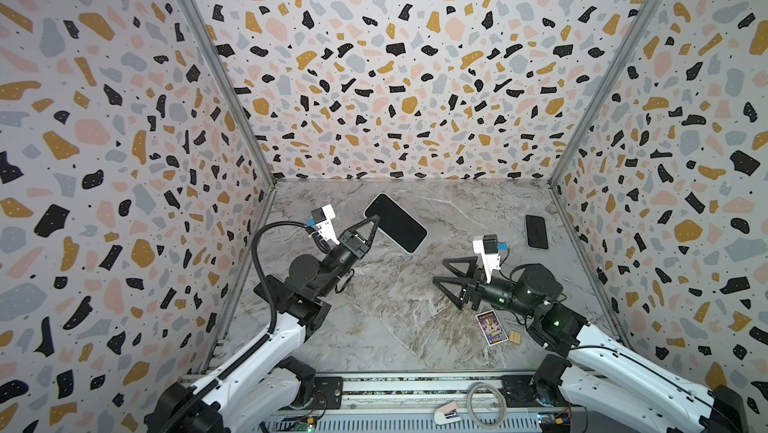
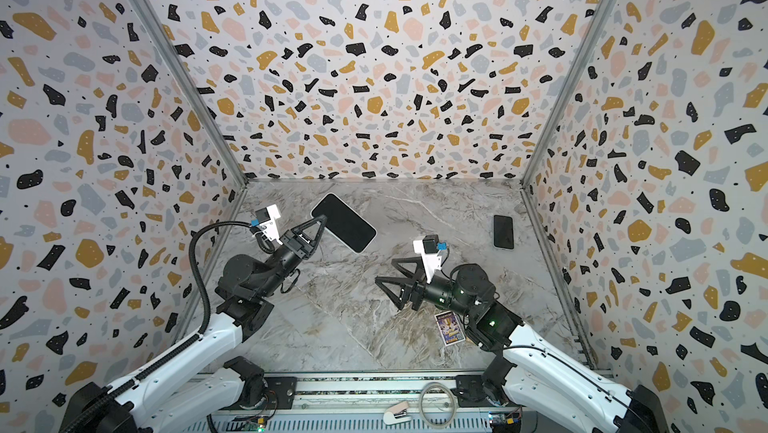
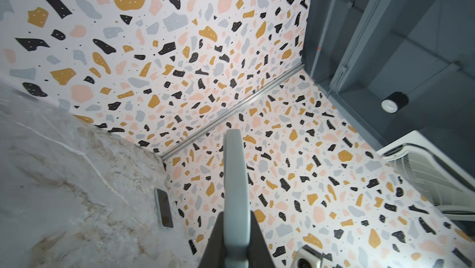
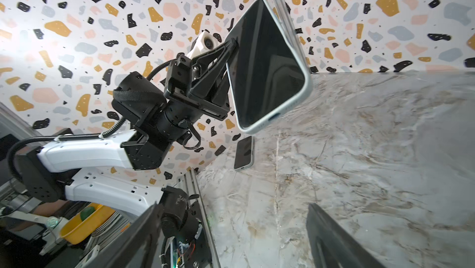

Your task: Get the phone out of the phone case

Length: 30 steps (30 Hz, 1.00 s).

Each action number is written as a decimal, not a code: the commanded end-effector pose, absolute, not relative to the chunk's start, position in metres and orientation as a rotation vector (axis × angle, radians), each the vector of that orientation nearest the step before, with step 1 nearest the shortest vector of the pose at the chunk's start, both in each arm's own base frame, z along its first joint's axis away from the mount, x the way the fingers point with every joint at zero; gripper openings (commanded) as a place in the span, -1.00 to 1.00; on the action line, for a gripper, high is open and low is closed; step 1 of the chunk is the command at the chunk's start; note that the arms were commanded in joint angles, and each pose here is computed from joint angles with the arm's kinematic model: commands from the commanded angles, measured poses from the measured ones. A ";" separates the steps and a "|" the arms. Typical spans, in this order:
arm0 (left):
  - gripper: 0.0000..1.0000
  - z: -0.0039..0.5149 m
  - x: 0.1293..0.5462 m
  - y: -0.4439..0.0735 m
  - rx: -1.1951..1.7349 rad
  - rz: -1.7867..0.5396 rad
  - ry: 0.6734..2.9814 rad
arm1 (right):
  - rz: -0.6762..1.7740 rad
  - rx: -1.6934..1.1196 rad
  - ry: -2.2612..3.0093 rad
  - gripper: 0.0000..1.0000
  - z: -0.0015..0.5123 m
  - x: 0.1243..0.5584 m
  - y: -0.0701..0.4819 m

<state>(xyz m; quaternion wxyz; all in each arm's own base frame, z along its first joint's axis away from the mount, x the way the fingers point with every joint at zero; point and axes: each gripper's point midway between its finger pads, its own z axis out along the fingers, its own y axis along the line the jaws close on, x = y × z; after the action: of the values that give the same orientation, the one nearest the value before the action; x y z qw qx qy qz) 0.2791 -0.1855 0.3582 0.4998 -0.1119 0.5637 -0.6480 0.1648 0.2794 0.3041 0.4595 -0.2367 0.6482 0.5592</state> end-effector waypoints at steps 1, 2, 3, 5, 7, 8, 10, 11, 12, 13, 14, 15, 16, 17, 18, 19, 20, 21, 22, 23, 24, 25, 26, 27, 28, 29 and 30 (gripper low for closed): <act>-1.00 0.400 0.256 -0.162 -0.283 -1.673 1.121 | 1.486 -0.592 1.393 0.74 0.344 0.149 0.284; -1.00 0.400 0.254 -0.160 -0.290 -1.677 1.109 | 1.489 -0.584 1.386 0.72 0.344 0.148 0.286; -1.00 0.400 0.252 -0.159 -0.291 -1.681 1.105 | 1.492 -0.579 1.383 0.70 0.344 0.149 0.288; -1.00 0.401 0.248 -0.157 -0.292 -1.684 1.094 | 1.514 -0.575 1.372 0.66 0.344 0.149 0.293; -1.00 0.401 0.245 -0.154 -0.304 -1.687 1.089 | 1.550 -0.576 1.348 0.62 0.347 0.148 0.298; -1.00 0.401 0.244 -0.153 -0.309 -1.687 1.084 | 1.567 -0.575 1.333 0.61 0.349 0.148 0.301; -1.00 0.401 0.242 -0.151 -0.316 -1.694 1.077 | 1.599 -0.572 1.317 0.55 0.350 0.149 0.307; -1.00 0.401 0.241 -0.150 -0.319 -1.695 1.074 | 1.611 -0.571 1.315 0.51 0.350 0.151 0.310; -1.00 0.402 0.241 -0.150 -0.318 -1.698 1.071 | 1.621 -0.574 1.314 0.48 0.350 0.152 0.314; -1.00 0.402 0.240 -0.150 -0.317 -1.703 1.067 | 1.632 -0.578 1.312 0.44 0.351 0.154 0.318; -1.00 0.402 0.239 -0.150 -0.316 -1.706 1.065 | 1.643 -0.580 1.307 0.42 0.351 0.154 0.321; -1.00 0.402 0.239 -0.150 -0.320 -1.708 1.065 | 1.650 -0.577 1.299 0.40 0.353 0.155 0.322; -1.00 0.402 0.238 -0.149 -0.320 -1.712 1.060 | 1.654 -0.573 1.299 0.39 0.353 0.157 0.324; -1.00 0.402 0.237 -0.149 -0.322 -1.713 1.058 | 1.654 -0.568 1.296 0.37 0.354 0.159 0.326; -1.00 0.401 0.237 -0.149 -0.324 -1.714 1.058 | 1.653 -0.565 1.293 0.35 0.355 0.160 0.326; -1.00 0.401 0.237 -0.149 -0.325 -1.712 1.060 | 1.655 -0.561 1.283 0.34 0.357 0.161 0.326; -1.00 0.400 0.237 -0.149 -0.326 -1.711 1.061 | 1.661 -0.559 1.274 0.33 0.359 0.160 0.326; -1.00 0.399 0.237 -0.150 -0.327 -1.711 1.064 | 1.667 -0.557 1.266 0.32 0.361 0.160 0.326; -1.00 0.397 0.238 -0.150 -0.328 -1.709 1.068 | 1.674 -0.558 1.260 0.31 0.363 0.160 0.327; -1.00 0.396 0.238 -0.150 -0.331 -1.707 1.067 | 1.680 -0.561 1.260 0.30 0.363 0.161 0.329; -1.00 0.396 0.238 -0.150 -0.332 -1.708 1.066 | 1.686 -0.564 1.260 0.28 0.364 0.161 0.330; -1.00 0.395 0.238 -0.151 -0.332 -1.708 1.068 | 1.693 -0.569 1.258 0.27 0.365 0.161 0.332; -1.00 0.395 0.238 -0.152 -0.330 -1.710 1.067 | 1.704 -0.571 1.255 0.26 0.366 0.161 0.333; -1.00 0.395 0.238 -0.152 -0.328 -1.710 1.069 | 1.713 -0.572 1.252 0.24 0.366 0.160 0.334; -1.00 0.395 0.237 -0.152 -0.327 -1.709 1.066 | 1.718 -0.568 1.251 0.22 0.367 0.161 0.334; -1.00 0.395 0.237 -0.153 -0.324 -1.710 1.066 | 1.722 -0.563 1.246 0.19 0.368 0.162 0.334; -1.00 0.395 0.237 -0.154 -0.321 -1.708 1.066 | 1.727 -0.560 1.247 0.16 0.367 0.163 0.335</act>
<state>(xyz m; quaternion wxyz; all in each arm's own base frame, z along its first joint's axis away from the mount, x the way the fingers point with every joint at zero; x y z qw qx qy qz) 0.2552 -0.1626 0.3618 0.4964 -0.1615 0.5057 -0.6869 0.1687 0.3375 0.3414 0.4441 -0.2227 0.5421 0.6777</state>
